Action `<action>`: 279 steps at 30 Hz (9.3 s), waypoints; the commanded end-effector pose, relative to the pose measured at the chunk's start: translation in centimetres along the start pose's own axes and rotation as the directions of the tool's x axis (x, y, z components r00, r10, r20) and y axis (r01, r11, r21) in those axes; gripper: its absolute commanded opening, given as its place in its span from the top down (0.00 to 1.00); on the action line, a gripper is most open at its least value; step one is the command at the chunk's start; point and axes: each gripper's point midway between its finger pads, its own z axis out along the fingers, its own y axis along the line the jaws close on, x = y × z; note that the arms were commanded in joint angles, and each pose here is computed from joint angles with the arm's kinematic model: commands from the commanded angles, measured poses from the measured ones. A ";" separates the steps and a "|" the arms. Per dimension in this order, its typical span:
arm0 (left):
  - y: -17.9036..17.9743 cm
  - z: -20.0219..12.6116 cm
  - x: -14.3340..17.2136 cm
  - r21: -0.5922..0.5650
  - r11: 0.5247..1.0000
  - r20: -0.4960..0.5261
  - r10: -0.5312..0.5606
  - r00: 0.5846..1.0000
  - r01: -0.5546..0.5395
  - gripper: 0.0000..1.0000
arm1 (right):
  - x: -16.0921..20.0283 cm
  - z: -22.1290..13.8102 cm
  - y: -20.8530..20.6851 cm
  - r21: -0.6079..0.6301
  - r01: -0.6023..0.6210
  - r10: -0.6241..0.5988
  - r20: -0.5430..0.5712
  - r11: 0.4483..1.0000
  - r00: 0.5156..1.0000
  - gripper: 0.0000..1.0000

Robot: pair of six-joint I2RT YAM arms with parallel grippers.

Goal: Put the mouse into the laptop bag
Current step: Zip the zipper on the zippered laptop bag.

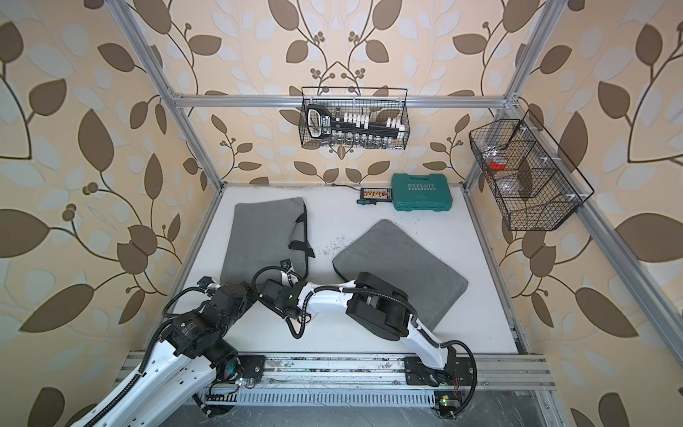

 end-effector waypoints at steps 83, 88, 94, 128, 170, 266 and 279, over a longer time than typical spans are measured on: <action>-3.7 7.9 -6.3 0.032 0.970 -0.273 -0.225 0.936 0.242 0.25 | 0.8 -2.2 7.0 -0.492 0.204 -0.159 0.132 0.846 0.978 1.00; -1.7 6.9 -2.2 0.032 0.946 -0.333 -0.293 0.896 0.321 0.12 | -0.1 -2.4 7.6 -0.500 0.221 -0.164 0.155 0.837 0.974 1.00; -0.9 4.5 0.3 0.053 0.921 -0.372 -0.341 0.863 0.386 0.08 | -0.1 -3.3 8.2 -0.552 0.217 -0.152 0.161 0.805 0.975 1.00; -1.6 4.4 1.0 0.123 0.904 -0.398 -0.333 0.855 0.409 1.00 | -0.4 1.0 -5.8 -0.213 0.150 -0.143 0.049 0.965 0.988 1.00; -0.9 5.0 -7.0 0.069 0.955 -0.252 -0.264 0.931 0.290 0.01 | -3.7 2.8 -10.7 -0.217 -0.122 0.115 -0.046 0.968 0.992 1.00; -4.1 7.5 -3.6 -0.060 0.921 -0.425 -0.373 0.825 0.386 0.01 | -2.4 -2.8 0.6 -0.426 0.050 -0.029 0.055 0.903 0.998 1.00; -9.5 6.4 1.4 0.184 0.923 -0.468 -0.220 0.856 0.338 0.12 | -1.8 -6.3 4.6 -0.551 0.155 -0.089 0.145 0.820 0.985 1.00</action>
